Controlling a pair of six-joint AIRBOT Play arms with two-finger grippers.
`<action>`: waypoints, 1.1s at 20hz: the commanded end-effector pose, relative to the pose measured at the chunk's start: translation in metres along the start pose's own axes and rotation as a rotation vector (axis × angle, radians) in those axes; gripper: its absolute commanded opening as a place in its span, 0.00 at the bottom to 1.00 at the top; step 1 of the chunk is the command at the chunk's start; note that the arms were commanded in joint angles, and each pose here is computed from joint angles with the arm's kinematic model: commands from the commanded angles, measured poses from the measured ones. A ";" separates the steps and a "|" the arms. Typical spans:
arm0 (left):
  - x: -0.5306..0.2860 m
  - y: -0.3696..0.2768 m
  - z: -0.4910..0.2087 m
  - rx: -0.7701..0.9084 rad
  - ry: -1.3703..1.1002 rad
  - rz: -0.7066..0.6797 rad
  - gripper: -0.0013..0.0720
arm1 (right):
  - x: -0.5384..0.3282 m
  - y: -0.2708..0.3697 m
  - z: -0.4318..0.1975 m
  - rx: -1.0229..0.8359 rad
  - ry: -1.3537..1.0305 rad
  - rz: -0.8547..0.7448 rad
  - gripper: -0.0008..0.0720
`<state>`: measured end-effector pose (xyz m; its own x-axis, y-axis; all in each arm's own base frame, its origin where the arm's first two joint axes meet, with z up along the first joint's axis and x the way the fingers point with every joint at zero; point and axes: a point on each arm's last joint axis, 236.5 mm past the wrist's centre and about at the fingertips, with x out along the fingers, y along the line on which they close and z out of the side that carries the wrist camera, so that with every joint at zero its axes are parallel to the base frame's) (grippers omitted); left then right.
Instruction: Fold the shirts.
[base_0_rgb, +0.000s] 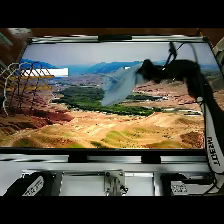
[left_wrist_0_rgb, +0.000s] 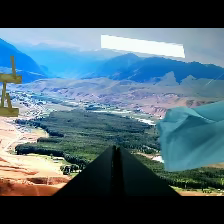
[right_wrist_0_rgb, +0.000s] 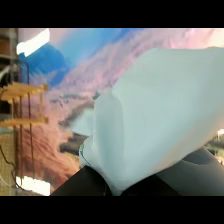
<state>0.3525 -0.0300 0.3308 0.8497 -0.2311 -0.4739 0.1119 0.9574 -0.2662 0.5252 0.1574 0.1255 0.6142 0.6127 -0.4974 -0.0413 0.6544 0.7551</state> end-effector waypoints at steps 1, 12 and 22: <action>0.000 0.000 0.000 -0.001 0.000 0.001 0.05 | -0.053 0.011 0.065 0.016 -0.123 0.027 0.07; 0.000 0.000 0.000 -0.001 0.001 0.000 0.05 | -0.114 -0.044 0.120 0.036 -0.258 -0.052 0.07; 0.000 0.000 -0.001 -0.001 0.006 0.000 0.05 | -0.145 -0.054 0.186 -0.175 -0.550 -0.144 0.07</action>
<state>0.3522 -0.0302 0.3304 0.8485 -0.2319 -0.4757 0.1121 0.9572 -0.2668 0.5783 -0.0294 0.2267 0.9070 0.2951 -0.3005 -0.0178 0.7397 0.6727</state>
